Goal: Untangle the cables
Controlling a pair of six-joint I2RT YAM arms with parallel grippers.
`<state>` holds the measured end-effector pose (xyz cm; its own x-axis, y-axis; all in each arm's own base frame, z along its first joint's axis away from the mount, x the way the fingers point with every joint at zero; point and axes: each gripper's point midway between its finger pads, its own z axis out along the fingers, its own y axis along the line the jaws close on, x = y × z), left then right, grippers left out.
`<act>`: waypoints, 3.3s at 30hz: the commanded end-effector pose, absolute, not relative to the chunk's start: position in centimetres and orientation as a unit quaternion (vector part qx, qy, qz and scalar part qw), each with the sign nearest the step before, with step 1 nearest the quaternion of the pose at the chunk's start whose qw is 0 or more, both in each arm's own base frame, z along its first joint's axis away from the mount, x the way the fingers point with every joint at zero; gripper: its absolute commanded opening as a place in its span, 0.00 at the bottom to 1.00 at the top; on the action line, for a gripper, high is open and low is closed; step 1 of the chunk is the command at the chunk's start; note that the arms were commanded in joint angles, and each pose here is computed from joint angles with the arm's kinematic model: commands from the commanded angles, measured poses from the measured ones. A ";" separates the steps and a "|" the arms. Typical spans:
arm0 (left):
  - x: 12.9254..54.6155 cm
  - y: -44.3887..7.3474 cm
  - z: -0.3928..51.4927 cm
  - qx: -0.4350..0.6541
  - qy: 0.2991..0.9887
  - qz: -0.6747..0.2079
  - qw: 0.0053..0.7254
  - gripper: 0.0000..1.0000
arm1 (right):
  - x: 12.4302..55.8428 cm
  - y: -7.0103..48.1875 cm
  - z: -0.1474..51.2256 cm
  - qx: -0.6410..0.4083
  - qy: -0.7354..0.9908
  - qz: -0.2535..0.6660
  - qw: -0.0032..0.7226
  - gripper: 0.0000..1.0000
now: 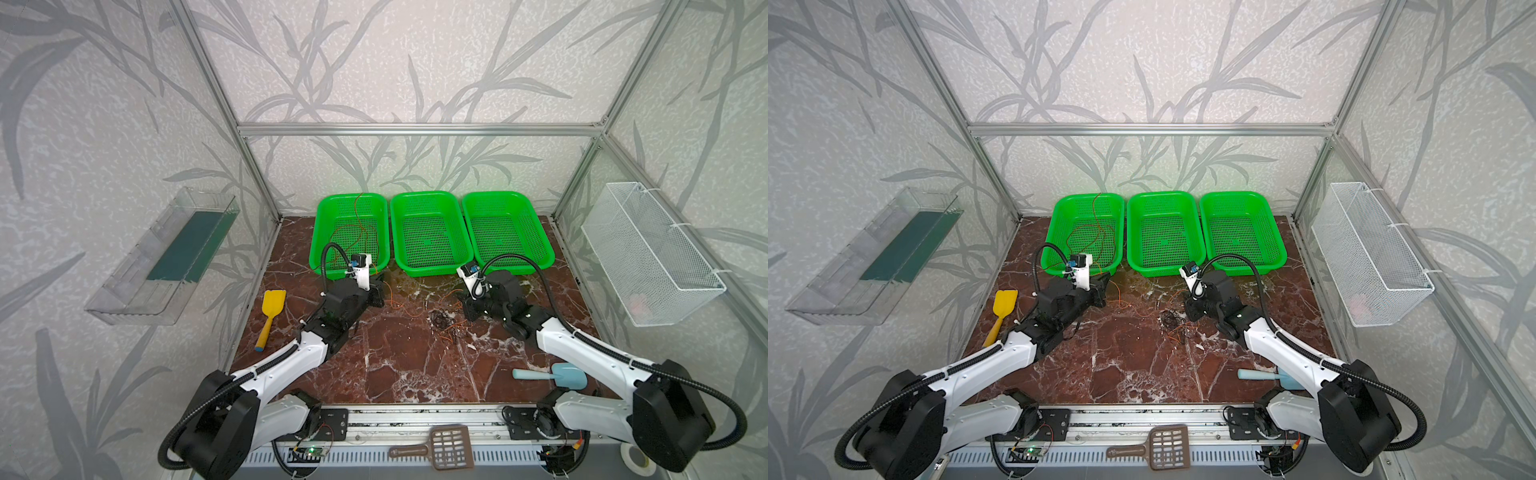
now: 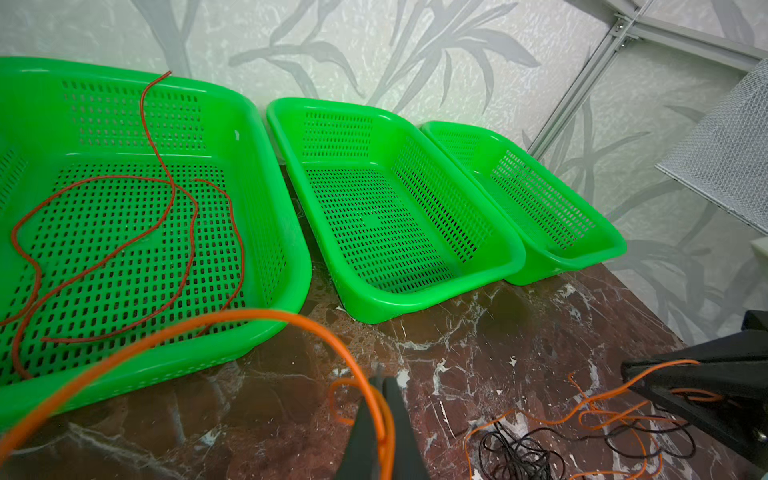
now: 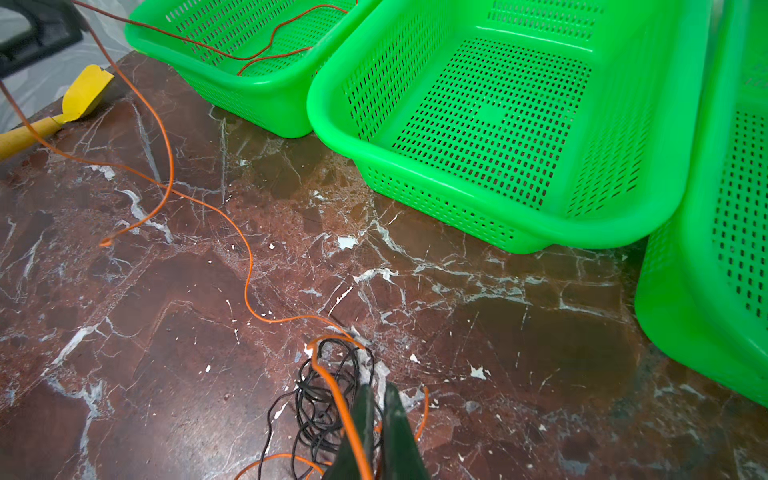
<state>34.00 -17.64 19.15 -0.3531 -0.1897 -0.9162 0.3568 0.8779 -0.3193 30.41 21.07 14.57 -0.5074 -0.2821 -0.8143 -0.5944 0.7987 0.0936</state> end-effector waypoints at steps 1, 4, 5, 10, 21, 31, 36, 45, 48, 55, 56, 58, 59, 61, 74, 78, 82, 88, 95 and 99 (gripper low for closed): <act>34.5 -17.2 21.4 0.032 0.756 -0.251 0.604 0.18 | 30.7 21.8 15.7 -0.277 0.839 0.193 0.427 0.08; 34.3 -16.9 21.4 0.052 0.762 -0.226 0.605 0.57 | 30.5 22.8 16.3 -0.296 0.828 0.214 0.426 0.08; 34.2 -16.7 21.4 0.059 0.766 -0.213 0.604 0.62 | 30.5 23.1 16.4 -0.301 0.825 0.218 0.425 0.08; 33.8 -15.5 21.6 0.112 0.788 -0.134 0.590 0.87 | 30.7 23.9 17.5 -0.313 0.818 0.231 0.424 0.08; 30.0 -25.9 21.6 0.336 0.745 -0.231 0.529 0.79 | 31.1 25.9 19.7 -0.338 0.800 0.266 0.419 0.08; 30.9 -33.1 20.1 0.393 0.722 -0.279 0.496 0.68 | 30.7 25.9 20.2 -0.343 0.796 0.272 0.417 0.09; 32.3 -33.5 20.2 0.381 0.727 -0.264 0.506 0.42 | 30.6 25.7 19.8 -0.341 0.800 0.267 0.416 0.10; 31.7 -34.0 23.2 0.388 0.708 -0.259 0.530 0.00 | 31.1 24.8 18.4 -0.318 0.815 0.251 0.415 0.24; 31.0 -34.0 26.2 0.385 0.690 -0.264 0.554 0.00 | 31.1 24.9 17.2 -0.305 0.819 0.264 0.409 0.26; 30.5 -32.9 32.3 0.375 0.659 -0.249 0.603 0.00 | 31.0 25.2 14.2 -0.268 0.818 0.298 0.412 0.26; 30.5 -32.8 33.0 0.376 0.656 -0.243 0.608 0.00 | 30.9 25.2 13.7 -0.265 0.821 0.301 0.406 0.26; 30.7 -32.5 34.5 0.378 0.651 -0.229 0.617 0.00 | 30.5 25.3 12.3 -0.263 0.828 0.307 0.388 0.26; 30.7 -32.4 35.1 0.383 0.648 -0.223 0.620 0.00 | 30.4 25.3 11.6 -0.258 0.833 0.308 0.381 0.26; 30.8 -32.4 36.7 0.390 0.640 -0.210 0.628 0.00 | 30.3 25.1 10.4 -0.246 0.841 0.310 0.370 0.27; 30.4 -32.7 43.1 0.439 0.598 -0.180 0.646 0.00 | 29.9 24.2 8.4 -0.220 0.856 0.298 0.360 0.14; 30.4 -33.0 40.4 0.471 0.622 -0.167 0.602 0.00 | 29.6 24.0 12.0 -0.241 0.826 0.303 0.409 0.43; 30.8 -33.2 37.1 0.487 0.649 -0.155 0.563 0.00 | 28.8 23.5 16.1 -0.265 0.793 0.298 0.461 0.54; 31.4 -33.5 37.3 0.470 0.648 -0.160 0.577 0.00 | 28.7 22.4 16.0 -0.258 0.807 0.271 0.457 0.56; 31.1 -33.5 42.9 0.459 0.613 -0.169 0.620 0.00 | 28.1 23.8 15.5 -0.267 0.796 0.317 0.440 0.61; 30.3 -33.2 46.3 0.458 0.587 -0.177 0.644 0.00 | 28.0 25.2 15.9 -0.279 0.777 0.350 0.441 0.65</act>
